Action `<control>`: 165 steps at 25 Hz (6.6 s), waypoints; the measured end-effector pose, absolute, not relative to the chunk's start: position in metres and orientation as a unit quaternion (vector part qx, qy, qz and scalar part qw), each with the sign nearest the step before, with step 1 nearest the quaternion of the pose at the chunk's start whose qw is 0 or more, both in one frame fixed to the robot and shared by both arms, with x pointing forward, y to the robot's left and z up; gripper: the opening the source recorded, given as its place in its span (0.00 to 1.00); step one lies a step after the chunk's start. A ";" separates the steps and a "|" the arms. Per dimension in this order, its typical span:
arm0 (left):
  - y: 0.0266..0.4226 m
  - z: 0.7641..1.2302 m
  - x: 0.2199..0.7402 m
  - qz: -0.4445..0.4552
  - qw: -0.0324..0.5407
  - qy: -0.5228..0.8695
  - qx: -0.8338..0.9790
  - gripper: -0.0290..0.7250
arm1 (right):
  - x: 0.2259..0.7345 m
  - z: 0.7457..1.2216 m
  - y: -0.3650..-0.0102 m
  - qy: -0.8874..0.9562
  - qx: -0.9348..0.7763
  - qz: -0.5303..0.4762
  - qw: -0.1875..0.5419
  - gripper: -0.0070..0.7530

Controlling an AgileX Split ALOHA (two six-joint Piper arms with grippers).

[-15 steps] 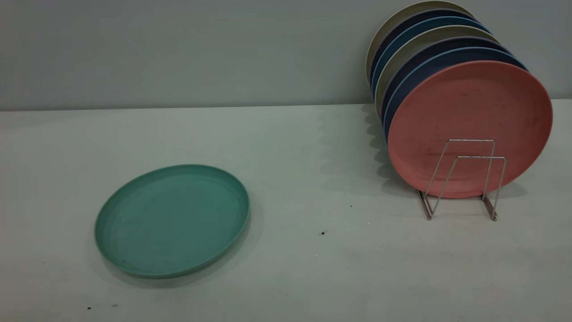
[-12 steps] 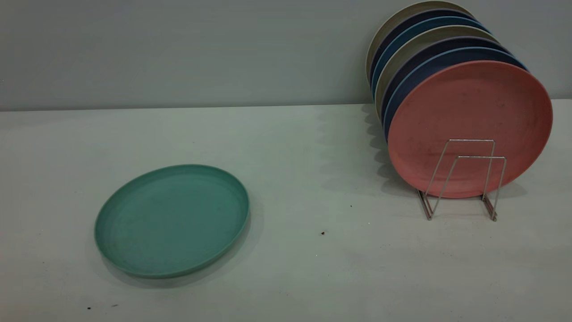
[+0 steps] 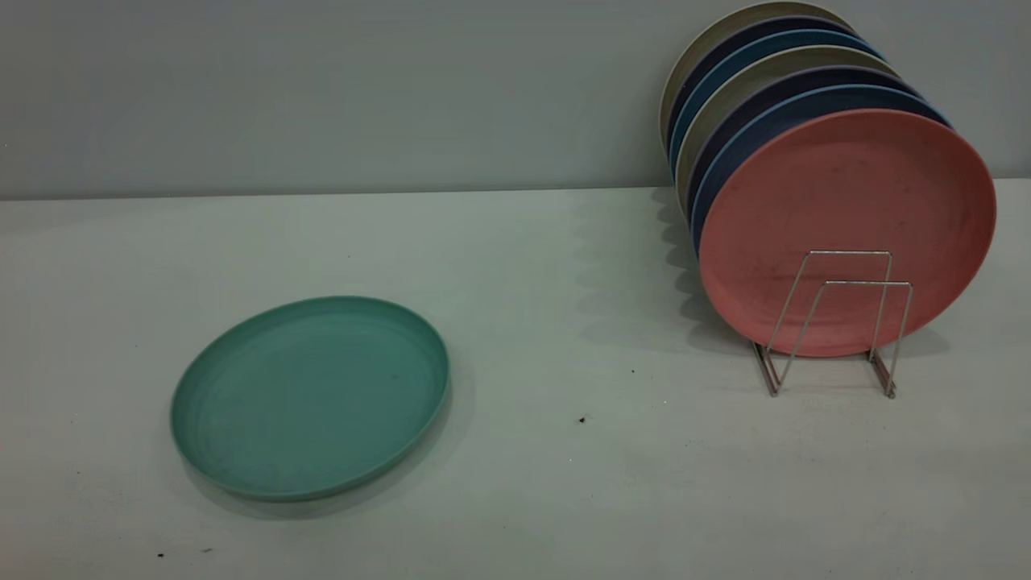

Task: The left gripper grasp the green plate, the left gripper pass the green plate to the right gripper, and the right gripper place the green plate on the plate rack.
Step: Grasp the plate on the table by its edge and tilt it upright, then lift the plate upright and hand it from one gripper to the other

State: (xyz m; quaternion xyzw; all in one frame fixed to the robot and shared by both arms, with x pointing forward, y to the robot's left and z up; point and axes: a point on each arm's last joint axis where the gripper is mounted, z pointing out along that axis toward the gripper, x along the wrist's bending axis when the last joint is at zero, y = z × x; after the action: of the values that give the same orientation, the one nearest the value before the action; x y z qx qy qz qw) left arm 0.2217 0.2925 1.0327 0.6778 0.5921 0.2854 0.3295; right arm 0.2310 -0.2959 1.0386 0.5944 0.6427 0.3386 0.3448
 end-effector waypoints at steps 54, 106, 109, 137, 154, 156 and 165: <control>0.269 0.983 0.421 0.042 0.286 0.666 0.687 0.75 | 0.353 1.047 -0.277 0.720 0.551 0.348 0.240 0.66; 0.303 0.791 0.546 -0.098 0.317 0.772 0.542 0.10 | 0.362 1.046 -0.274 0.715 0.553 0.366 0.223 0.66; 0.306 0.791 0.549 -0.083 0.308 0.774 0.547 0.06 | 0.363 1.048 -0.270 0.699 0.562 0.393 0.204 0.66; 0.226 0.863 0.558 -0.041 0.396 0.568 0.720 0.05 | 0.493 0.930 -0.244 0.710 0.529 0.464 0.026 0.66; 0.159 0.872 0.548 -0.074 0.412 0.507 0.754 0.05 | 0.499 0.912 -0.236 0.714 0.507 0.483 -0.027 0.60; 0.153 0.874 0.549 -0.076 0.416 0.499 0.756 0.05 | 0.499 0.912 -0.236 0.714 0.507 0.483 -0.027 0.60; 0.133 0.882 0.549 -0.089 0.432 0.478 0.760 0.05 | 0.499 0.912 -0.236 0.712 0.509 0.483 -0.029 0.58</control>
State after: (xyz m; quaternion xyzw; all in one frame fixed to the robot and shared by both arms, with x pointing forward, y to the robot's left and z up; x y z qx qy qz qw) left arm 0.5491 0.1333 0.8820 0.7598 0.4777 -0.0894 0.4318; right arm 0.4986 -0.2361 0.9123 0.5092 0.7121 0.4826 -0.0291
